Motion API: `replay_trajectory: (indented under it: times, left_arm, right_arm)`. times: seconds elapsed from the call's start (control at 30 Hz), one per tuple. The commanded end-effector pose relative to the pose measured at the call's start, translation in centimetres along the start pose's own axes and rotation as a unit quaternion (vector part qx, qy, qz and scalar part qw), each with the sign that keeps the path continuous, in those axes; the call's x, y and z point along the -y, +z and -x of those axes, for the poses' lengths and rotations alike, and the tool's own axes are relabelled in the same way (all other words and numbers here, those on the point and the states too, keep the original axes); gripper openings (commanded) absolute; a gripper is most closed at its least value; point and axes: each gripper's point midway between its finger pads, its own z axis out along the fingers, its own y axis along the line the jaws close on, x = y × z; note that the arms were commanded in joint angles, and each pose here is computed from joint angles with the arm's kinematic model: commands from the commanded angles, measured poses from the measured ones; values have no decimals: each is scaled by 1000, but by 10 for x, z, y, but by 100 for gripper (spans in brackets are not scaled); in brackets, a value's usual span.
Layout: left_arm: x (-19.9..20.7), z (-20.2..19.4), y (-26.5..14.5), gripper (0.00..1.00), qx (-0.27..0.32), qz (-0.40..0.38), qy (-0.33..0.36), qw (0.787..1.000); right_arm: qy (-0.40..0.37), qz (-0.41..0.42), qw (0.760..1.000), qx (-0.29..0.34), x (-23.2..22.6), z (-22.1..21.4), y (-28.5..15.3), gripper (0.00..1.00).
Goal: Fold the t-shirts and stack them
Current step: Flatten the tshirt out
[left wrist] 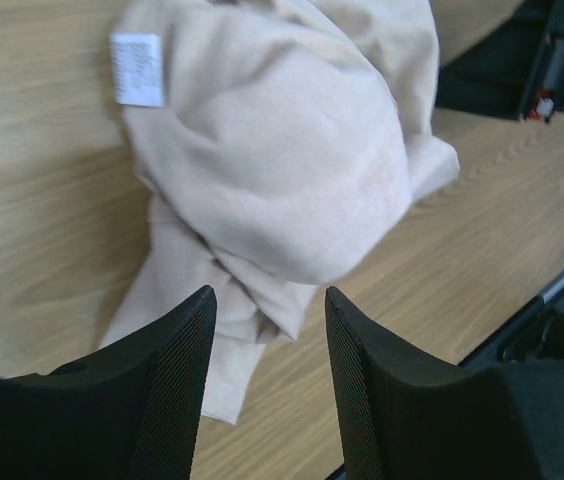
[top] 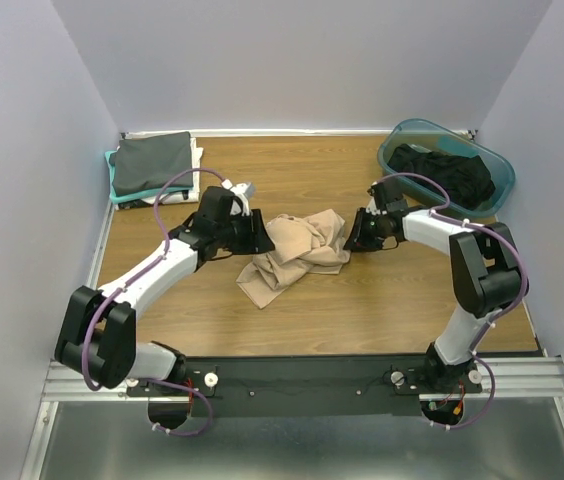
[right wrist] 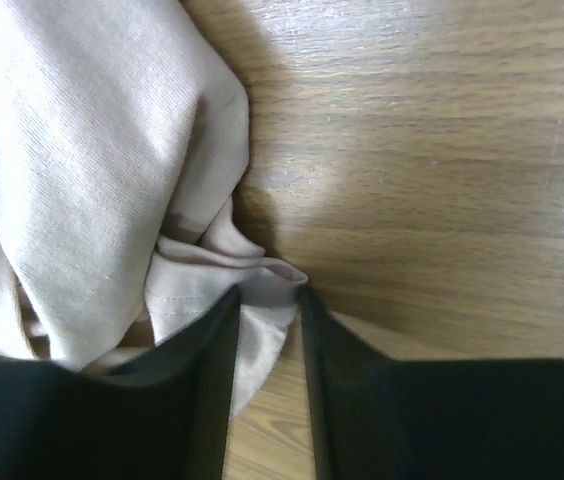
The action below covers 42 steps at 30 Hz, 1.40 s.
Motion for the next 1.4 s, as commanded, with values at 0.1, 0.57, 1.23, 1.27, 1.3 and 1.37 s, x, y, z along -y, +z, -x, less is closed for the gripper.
replay_trajectory:
  times: [0.1,0.57,1.23,1.27,1.3,1.37]
  left_arm:
    - [17,-17,13,56,-30,-13,-3,999]
    - [30,-35,44,51,-62,-48,-6,997]
    - [11,-48,72,54,-95,36,17,995]
    - [15,-48,74,54,-95,40,30,994]
    - [13,-52,73,54,-101,50,34,993]
    - [8,-54,77,54,-103,66,38,992]
  right_arm:
    - [6,-45,999,-7,19,-11,12,9]
    - [18,-69,997,0,30,-19,3,0]
    - [20,-71,997,-3,30,-20,4,0]
    - [21,-70,997,-3,30,-21,4,0]
    - [21,-72,997,-3,31,-20,4,0]
    - [21,-70,997,-1,30,-19,4,0]
